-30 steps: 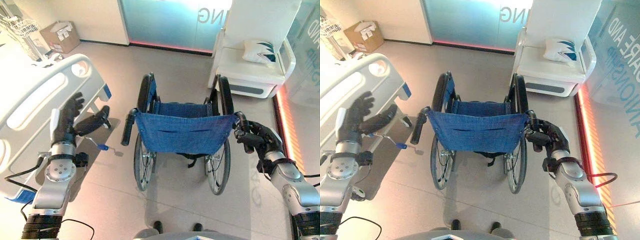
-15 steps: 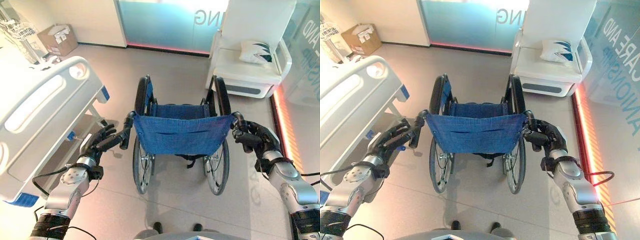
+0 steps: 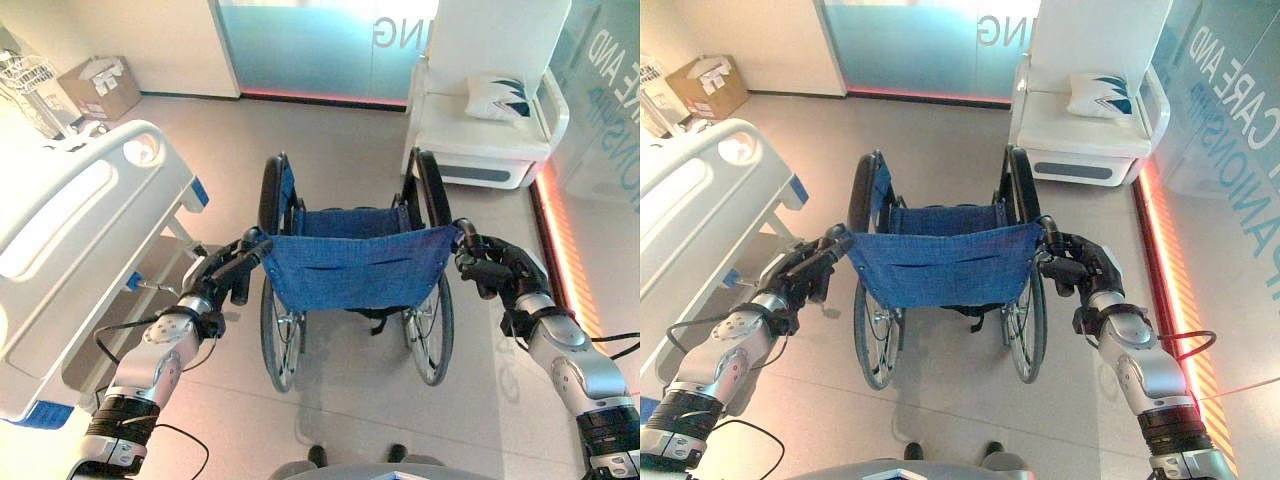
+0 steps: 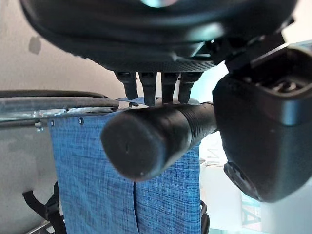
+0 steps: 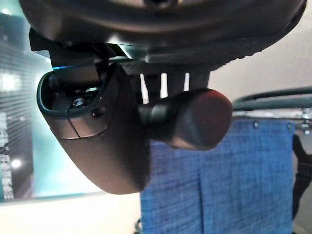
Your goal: Push the wheelchair next to the bed
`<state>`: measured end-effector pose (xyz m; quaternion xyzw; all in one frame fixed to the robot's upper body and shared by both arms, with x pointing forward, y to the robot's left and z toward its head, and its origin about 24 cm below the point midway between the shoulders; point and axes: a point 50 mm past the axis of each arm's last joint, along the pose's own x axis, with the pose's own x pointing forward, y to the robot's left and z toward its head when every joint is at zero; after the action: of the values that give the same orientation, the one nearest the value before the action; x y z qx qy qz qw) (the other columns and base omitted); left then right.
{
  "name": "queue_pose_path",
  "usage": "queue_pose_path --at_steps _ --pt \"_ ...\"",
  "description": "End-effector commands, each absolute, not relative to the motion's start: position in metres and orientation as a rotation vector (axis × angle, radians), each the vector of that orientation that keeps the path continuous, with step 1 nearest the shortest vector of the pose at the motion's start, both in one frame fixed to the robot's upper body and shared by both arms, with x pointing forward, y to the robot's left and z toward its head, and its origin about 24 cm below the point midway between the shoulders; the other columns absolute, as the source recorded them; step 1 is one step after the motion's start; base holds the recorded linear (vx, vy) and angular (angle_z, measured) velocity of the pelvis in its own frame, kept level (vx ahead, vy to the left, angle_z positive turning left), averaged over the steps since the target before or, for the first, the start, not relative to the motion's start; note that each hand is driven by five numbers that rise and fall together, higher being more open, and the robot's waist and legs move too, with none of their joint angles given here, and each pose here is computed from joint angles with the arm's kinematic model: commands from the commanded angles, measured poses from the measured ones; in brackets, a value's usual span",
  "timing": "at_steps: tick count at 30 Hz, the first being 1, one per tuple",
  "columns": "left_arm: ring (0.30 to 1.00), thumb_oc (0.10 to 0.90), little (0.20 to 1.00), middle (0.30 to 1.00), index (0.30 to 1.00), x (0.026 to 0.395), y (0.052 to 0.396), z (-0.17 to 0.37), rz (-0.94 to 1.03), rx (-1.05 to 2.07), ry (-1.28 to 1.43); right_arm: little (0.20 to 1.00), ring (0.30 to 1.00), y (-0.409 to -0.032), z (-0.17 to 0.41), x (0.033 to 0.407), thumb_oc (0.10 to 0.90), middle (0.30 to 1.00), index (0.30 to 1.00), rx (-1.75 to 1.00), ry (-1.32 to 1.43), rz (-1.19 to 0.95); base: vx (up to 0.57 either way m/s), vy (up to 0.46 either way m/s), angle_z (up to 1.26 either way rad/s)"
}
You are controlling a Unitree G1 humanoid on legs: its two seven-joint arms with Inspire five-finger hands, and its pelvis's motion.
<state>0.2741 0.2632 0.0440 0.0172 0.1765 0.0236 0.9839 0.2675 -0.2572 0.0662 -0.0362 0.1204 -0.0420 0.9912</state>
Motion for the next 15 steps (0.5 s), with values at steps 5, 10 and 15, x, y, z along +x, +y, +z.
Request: queue_pose_path --at_steps 5,10,15 --pt "0.9 0.8 0.9 0.9 0.9 0.312 0.249 0.093 -0.055 0.103 0.206 0.3 0.3 -0.212 0.081 0.281 0.4 0.3 0.3 -0.08 0.114 0.137 0.0 0.0 0.0" --pt "0.9 0.8 0.9 0.9 0.9 0.312 0.266 0.084 -0.015 0.229 0.313 0.3 0.3 -0.213 0.086 0.283 0.4 0.3 0.3 -0.084 0.118 0.141 0.0 0.0 0.0" --pt "0.9 0.8 0.9 0.9 0.9 0.312 0.271 0.081 -0.013 0.254 0.364 0.3 0.3 -0.213 0.084 0.282 0.4 0.3 0.3 -0.086 0.124 0.145 0.0 0.0 0.0"
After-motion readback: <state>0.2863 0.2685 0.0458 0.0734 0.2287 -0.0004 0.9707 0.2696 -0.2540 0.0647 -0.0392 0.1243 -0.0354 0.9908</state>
